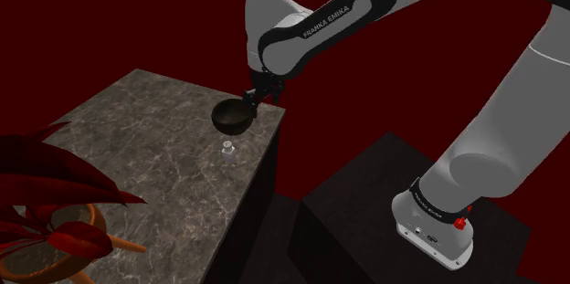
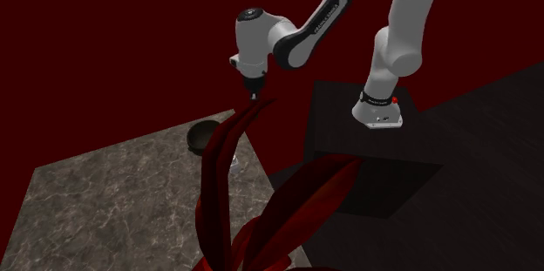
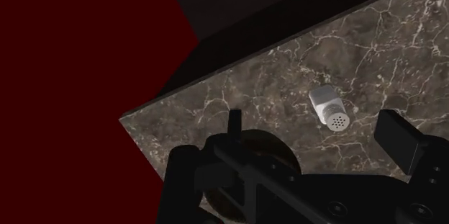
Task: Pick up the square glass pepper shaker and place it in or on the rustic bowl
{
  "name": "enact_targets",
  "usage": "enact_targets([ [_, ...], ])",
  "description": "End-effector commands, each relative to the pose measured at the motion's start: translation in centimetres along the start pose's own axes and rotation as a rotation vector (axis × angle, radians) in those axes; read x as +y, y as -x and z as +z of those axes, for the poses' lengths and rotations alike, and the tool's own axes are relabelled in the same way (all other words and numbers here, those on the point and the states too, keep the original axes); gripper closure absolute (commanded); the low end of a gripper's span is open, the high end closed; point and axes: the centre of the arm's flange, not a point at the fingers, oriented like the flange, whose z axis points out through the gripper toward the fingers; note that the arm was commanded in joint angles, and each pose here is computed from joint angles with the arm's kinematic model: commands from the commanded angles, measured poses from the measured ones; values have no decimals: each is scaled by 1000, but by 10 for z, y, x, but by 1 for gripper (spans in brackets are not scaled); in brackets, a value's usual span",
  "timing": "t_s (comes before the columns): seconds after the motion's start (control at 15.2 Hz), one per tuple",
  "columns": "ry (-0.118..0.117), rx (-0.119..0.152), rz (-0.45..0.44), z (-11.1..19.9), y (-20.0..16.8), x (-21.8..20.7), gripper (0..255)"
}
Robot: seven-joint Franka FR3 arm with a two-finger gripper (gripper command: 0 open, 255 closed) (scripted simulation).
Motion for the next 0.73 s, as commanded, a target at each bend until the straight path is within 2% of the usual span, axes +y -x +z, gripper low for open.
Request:
enact_targets([
  [0.0,1,-2,-5,19,-15,-16,0],
  [0.66,9,-15,-35,118,-83,-75,0],
])
